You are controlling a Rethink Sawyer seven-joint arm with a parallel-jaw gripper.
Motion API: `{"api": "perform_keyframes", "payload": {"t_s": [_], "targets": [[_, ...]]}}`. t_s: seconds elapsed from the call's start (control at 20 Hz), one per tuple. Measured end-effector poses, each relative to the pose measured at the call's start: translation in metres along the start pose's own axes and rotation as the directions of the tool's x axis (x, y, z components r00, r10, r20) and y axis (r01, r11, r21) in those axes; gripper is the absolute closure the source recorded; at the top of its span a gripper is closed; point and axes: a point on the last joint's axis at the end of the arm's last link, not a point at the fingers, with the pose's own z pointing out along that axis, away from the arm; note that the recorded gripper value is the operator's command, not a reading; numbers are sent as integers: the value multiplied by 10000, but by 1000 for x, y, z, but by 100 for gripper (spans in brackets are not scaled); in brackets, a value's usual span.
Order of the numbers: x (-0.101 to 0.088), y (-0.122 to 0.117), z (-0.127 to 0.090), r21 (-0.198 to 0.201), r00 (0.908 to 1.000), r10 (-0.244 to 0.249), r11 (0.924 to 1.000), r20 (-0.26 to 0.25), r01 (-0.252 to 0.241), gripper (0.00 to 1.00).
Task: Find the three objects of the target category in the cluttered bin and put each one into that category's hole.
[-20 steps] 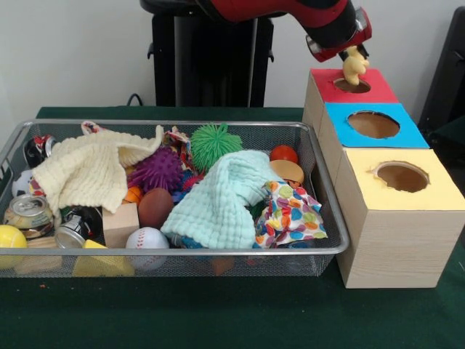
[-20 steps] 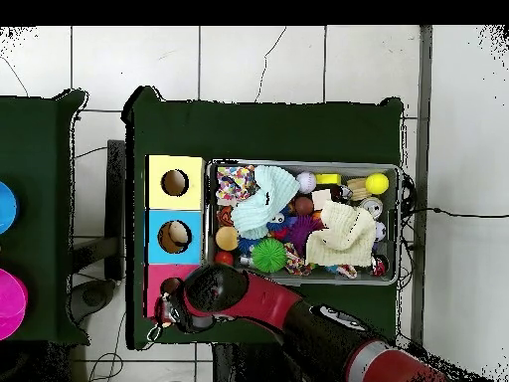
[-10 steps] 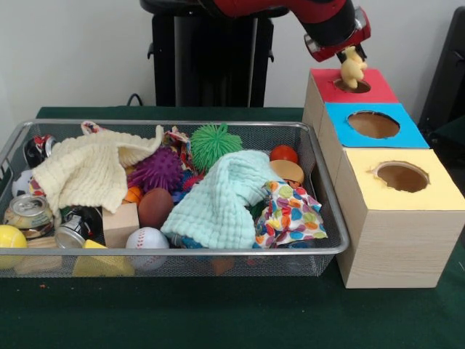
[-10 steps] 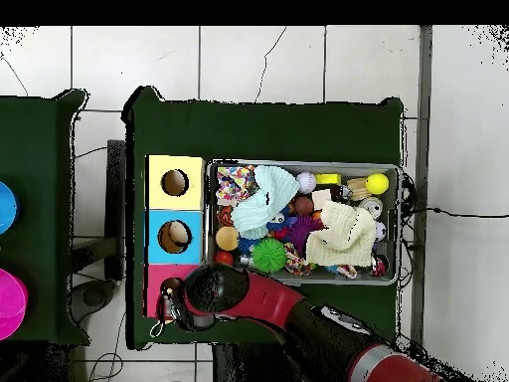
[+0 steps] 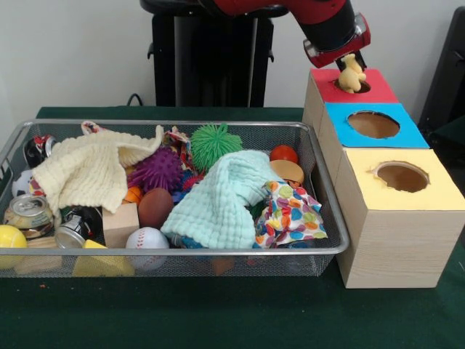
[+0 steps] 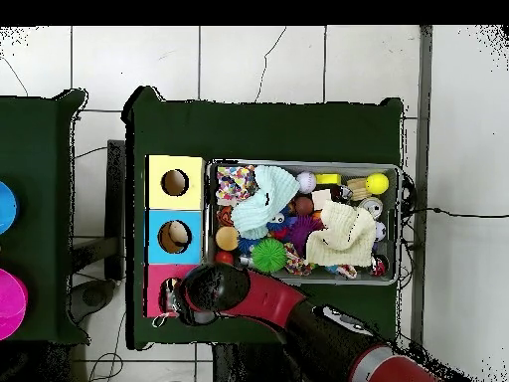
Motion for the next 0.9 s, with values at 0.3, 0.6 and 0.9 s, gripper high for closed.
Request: {"api": "perform_keyframes", "payload": {"t_s": [0.3,0.6,0.9], "targets": [[0,0,0,-7,10000,5,10000,11,-5,100],[-1,1,-1,-32,10000,-3,10000,16,3,100],[-7,8,-5,-42,9996,-236,9997,162,237,0]]}}
